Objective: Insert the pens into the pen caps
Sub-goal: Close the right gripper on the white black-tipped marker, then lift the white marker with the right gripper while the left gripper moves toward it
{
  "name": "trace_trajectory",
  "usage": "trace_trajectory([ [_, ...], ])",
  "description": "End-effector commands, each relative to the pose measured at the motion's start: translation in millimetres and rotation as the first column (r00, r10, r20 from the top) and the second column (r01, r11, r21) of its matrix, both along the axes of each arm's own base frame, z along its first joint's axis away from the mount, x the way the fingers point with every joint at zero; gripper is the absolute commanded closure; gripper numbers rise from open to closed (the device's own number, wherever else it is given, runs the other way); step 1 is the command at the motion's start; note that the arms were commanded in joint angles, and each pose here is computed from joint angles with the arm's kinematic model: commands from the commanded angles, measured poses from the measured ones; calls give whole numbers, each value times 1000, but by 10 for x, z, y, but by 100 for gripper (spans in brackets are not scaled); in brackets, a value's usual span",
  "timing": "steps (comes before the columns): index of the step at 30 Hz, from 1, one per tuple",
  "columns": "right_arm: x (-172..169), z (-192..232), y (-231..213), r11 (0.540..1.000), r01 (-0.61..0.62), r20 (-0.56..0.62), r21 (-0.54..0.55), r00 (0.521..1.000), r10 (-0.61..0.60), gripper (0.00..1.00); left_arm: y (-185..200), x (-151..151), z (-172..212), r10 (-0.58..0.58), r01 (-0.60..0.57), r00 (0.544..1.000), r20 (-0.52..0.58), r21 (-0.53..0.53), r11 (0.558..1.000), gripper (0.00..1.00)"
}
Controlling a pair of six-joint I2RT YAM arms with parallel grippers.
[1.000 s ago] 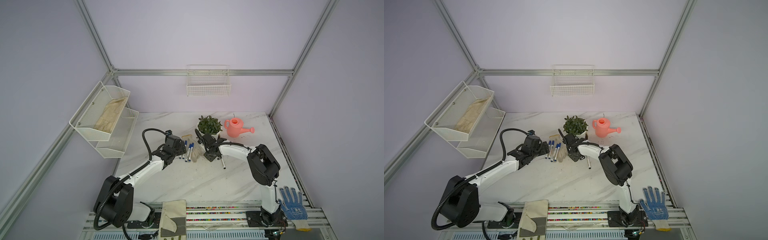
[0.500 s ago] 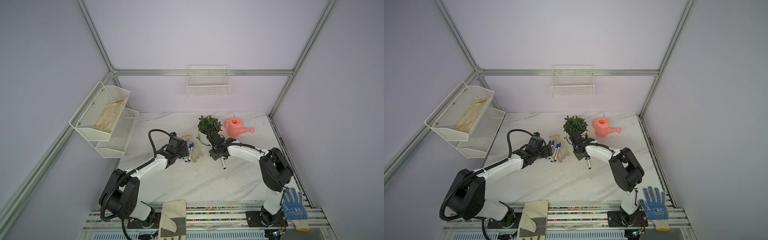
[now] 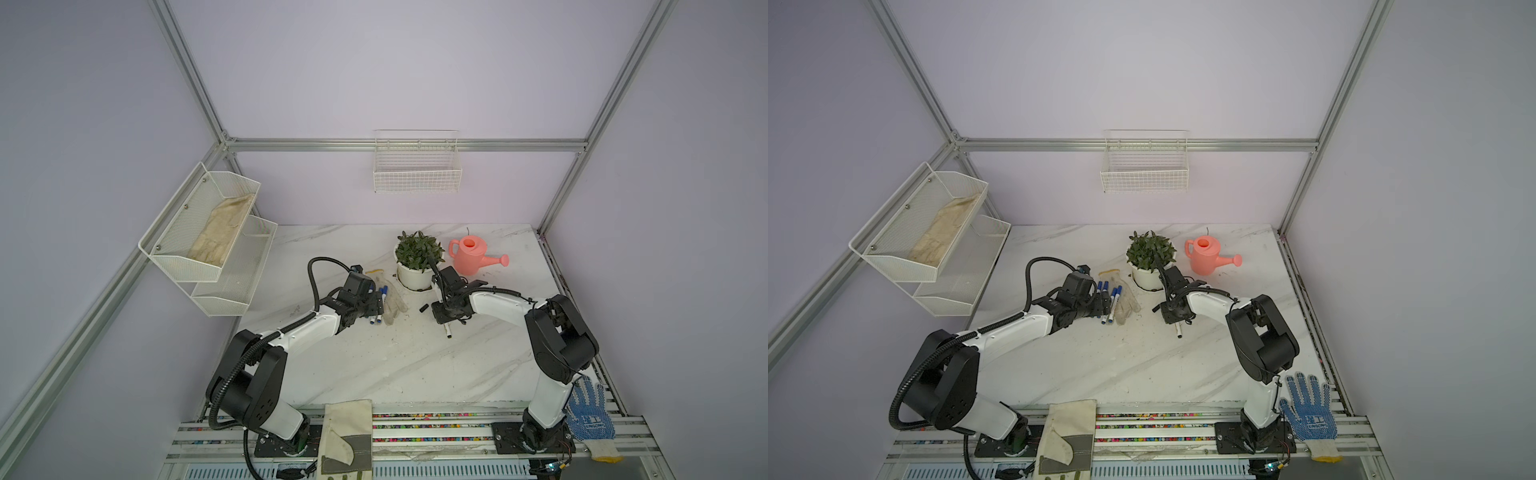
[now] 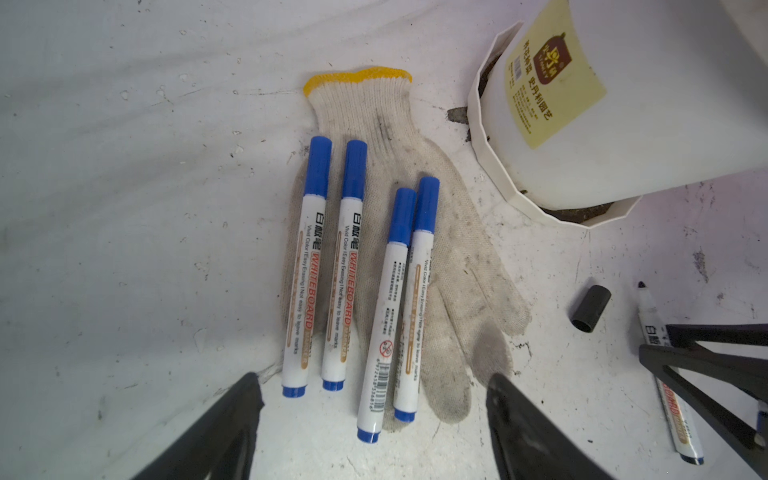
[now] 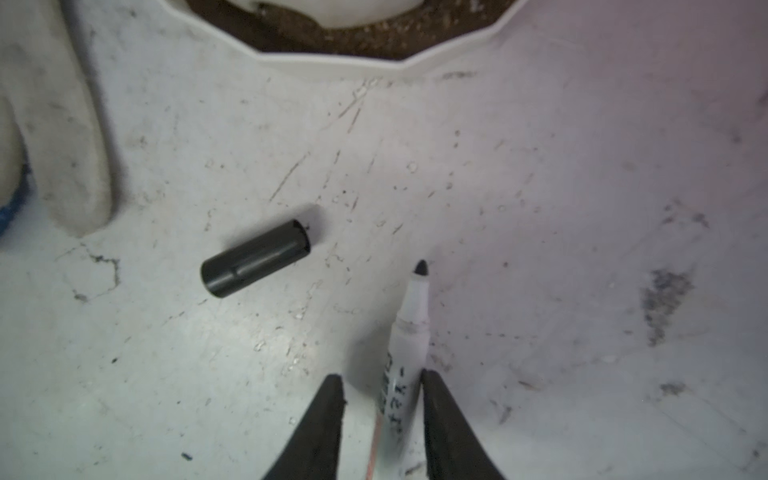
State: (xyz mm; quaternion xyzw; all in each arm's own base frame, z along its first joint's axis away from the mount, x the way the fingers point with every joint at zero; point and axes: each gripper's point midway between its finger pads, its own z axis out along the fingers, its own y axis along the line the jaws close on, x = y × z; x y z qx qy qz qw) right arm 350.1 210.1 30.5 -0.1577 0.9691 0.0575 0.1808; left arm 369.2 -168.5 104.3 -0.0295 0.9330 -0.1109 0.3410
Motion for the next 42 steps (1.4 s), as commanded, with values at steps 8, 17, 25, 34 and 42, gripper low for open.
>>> trace_trajectory([
  [8, -23, 122, 93, 997, -14, 26, 80, 1000, 12, 94, -377, 204, 559, -125, 135, 982, 142, -63, 989, 17],
  [17, -51, 1386, 806, 827, -287, 261, 482, 949, 177, 100, -739, -43, 1031, -343, 404, 889, 305, -165, 900, 16],
  [25, 8, 2086, 1093, 677, -423, 421, 602, 889, 181, 100, -961, -395, 1527, -461, 621, 731, 504, -210, 755, 17],
  [34, 64, 2514, 1172, 585, -475, 494, 658, 858, 140, 100, -1131, -407, 1579, -499, 673, 709, 499, -267, 689, 24],
  [42, 24, 2621, 1176, 554, -496, 506, 668, 849, 150, 100, -1210, -313, 1653, -492, 684, 695, 524, -272, 677, 32],
])
